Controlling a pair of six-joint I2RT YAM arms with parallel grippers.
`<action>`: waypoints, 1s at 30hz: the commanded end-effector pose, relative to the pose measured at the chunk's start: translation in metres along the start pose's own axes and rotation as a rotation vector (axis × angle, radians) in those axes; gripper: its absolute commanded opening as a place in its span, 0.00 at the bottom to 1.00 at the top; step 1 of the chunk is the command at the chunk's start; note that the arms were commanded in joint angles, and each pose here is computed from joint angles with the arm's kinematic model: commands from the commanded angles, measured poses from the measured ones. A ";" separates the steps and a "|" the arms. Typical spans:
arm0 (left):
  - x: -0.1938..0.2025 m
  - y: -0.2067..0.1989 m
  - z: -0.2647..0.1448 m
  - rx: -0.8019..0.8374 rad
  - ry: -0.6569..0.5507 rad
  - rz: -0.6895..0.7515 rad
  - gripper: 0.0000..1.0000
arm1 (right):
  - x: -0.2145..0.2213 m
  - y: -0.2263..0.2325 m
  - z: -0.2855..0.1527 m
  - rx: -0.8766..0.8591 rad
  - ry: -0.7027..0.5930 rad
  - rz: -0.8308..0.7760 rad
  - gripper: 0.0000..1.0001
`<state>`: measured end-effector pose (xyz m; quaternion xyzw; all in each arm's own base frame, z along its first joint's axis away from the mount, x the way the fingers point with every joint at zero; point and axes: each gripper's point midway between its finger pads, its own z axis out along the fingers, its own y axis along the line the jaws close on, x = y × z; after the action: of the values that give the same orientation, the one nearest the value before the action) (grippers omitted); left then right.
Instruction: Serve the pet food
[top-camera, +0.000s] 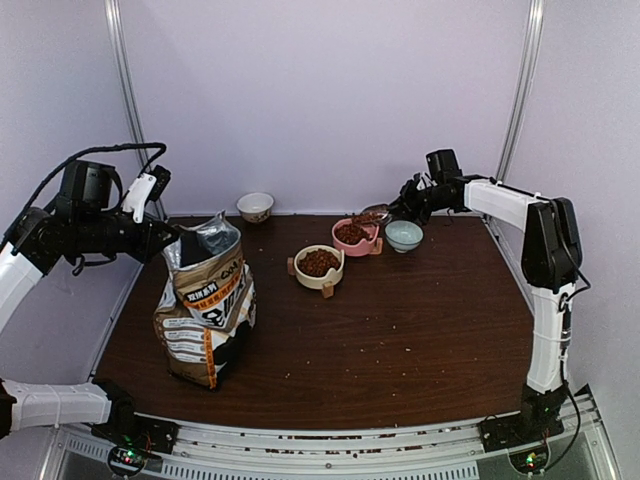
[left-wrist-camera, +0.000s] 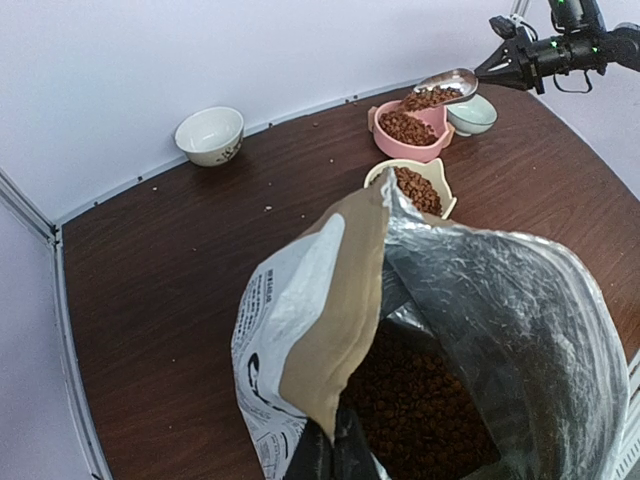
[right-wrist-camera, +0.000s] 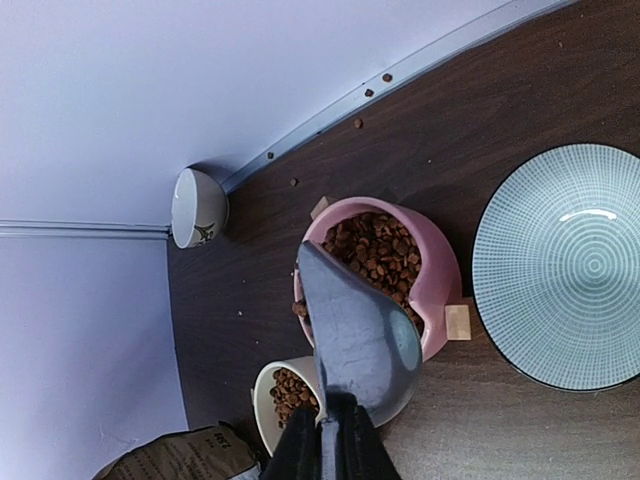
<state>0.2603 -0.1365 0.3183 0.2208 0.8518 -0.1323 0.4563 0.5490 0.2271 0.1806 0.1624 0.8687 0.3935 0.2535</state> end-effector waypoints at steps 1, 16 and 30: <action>-0.088 -0.006 -0.031 0.025 -0.364 0.069 0.00 | -0.013 -0.003 -0.008 0.069 -0.031 -0.075 0.00; -0.087 -0.028 -0.020 0.161 -0.347 0.105 0.00 | -0.016 0.009 -0.034 0.185 -0.010 -0.385 0.00; -0.090 -0.117 0.000 0.399 -0.317 0.140 0.00 | 0.040 0.089 -0.130 0.060 0.005 -0.711 0.00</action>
<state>0.2479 -0.2136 0.3122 0.3243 0.8119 -0.2276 0.4288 0.5063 0.2118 0.2390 -0.0780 0.9165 0.2160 0.3275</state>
